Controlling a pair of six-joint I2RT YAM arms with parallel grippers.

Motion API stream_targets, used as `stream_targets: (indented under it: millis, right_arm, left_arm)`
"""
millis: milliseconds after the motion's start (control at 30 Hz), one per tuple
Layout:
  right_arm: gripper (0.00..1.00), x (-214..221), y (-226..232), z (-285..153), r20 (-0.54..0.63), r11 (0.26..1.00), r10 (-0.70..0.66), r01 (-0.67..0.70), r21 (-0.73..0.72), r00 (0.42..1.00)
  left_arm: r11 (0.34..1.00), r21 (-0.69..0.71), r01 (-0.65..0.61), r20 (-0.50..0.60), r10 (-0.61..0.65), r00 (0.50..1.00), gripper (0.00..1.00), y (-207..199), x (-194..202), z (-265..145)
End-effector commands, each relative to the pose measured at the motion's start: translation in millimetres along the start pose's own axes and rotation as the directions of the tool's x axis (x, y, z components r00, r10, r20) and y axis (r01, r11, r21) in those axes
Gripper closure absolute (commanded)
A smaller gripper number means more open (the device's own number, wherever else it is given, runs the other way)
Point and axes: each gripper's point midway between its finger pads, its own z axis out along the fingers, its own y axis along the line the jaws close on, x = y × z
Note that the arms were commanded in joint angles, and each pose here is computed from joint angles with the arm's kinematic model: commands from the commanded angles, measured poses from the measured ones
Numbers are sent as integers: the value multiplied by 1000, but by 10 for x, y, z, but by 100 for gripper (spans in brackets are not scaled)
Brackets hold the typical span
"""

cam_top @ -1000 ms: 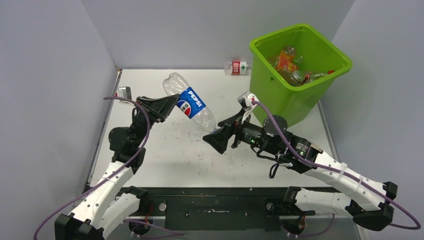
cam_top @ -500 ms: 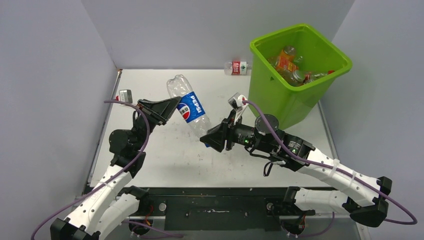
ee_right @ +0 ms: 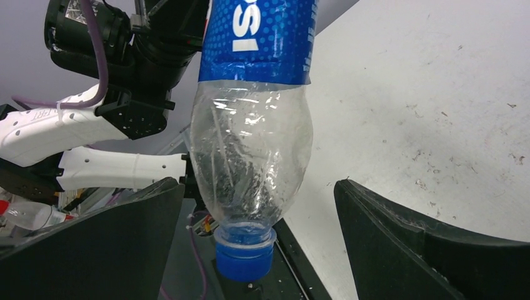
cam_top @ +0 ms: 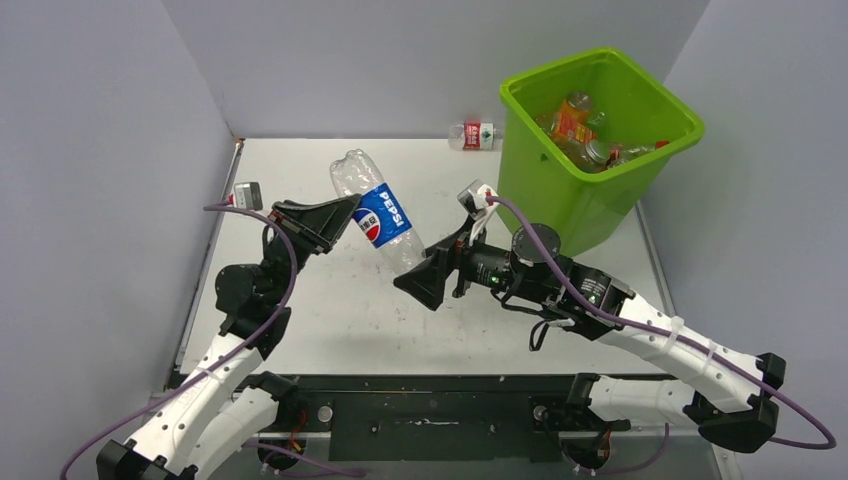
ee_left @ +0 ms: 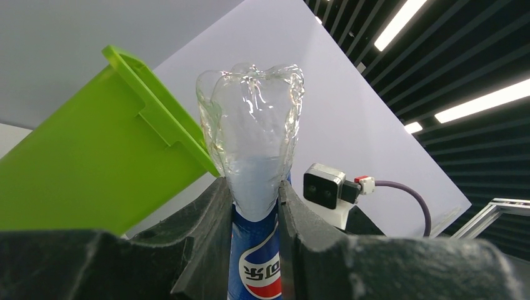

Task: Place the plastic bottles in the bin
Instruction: Pick up the plastic bottle from the corner of the board, then place the plastic bottle in the trash bin.

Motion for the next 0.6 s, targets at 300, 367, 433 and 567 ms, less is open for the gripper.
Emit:
stream_targets:
  millis: [300,367,433,567]
  right_arm:
    - [94,-244,61,124,76,1000,-1,1,-2,997]
    - [95,-545,-22,-50,143,994,-63,49,99,988]
    - [95,-932,-154,-294,213,965,-141,86,248,967]
    - [95,-1724,-638,-1064,318,746,-315,26,665,894]
  left_arm:
    - [998,63,-29,-6,30,1000,75,-276,41,-10]
    - [998,22,-60,32,59,998,25,-205,-23,-39]
    - [995,-16,-94,79,95,992,3,-154,-107,-85]
    - [982,-122,-145,163,164,973,4,1,-285,-165]
